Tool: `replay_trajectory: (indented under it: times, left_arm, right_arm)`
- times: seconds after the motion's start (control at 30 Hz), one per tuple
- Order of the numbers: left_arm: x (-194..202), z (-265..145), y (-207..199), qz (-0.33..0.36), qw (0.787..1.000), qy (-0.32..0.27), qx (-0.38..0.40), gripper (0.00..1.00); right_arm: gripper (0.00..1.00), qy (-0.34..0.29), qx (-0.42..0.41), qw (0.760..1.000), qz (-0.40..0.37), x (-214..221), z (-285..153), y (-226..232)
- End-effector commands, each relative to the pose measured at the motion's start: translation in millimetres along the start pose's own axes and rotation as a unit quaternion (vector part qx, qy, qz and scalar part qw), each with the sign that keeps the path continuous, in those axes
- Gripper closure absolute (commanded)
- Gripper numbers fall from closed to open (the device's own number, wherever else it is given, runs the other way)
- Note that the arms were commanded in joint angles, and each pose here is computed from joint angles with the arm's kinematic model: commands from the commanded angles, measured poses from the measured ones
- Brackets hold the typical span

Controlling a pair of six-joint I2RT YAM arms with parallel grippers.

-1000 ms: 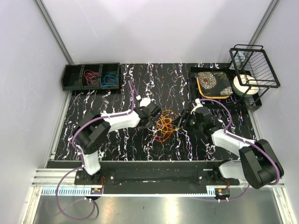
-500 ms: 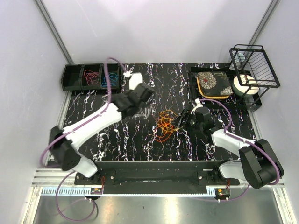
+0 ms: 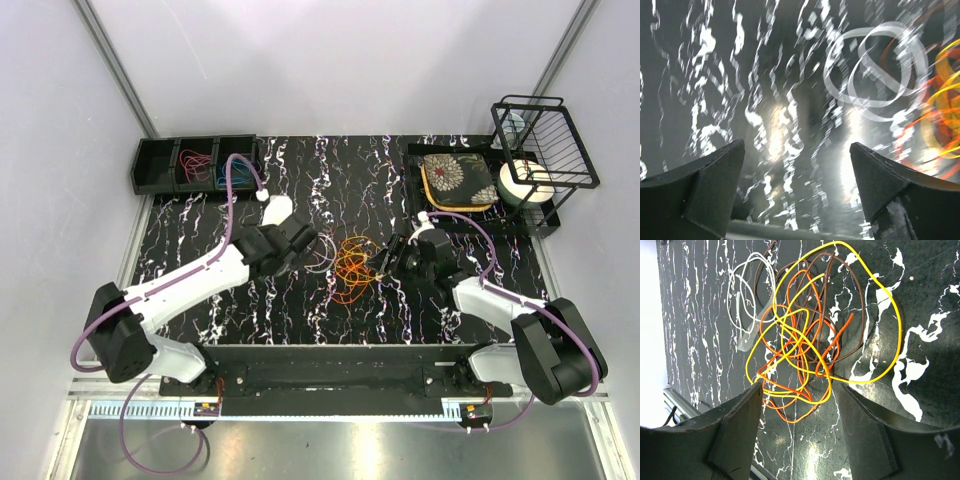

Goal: Untangle the cables

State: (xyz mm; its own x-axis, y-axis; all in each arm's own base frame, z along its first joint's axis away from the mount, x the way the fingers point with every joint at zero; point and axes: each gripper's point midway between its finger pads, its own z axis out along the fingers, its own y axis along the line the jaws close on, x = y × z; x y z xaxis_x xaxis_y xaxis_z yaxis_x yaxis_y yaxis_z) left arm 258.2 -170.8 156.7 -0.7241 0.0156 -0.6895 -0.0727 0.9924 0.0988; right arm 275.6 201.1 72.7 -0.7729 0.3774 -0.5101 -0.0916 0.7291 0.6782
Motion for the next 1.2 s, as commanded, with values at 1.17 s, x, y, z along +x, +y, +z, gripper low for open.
replay_trajectory:
  times: [1.17]
  left_arm:
    - [56, 113, -133, 0.124, 0.98, 0.048, 0.148, 0.19]
  right_arm:
    - [0.32, -0.011, -0.019, 1.0, -0.011, -14, 3, 15]
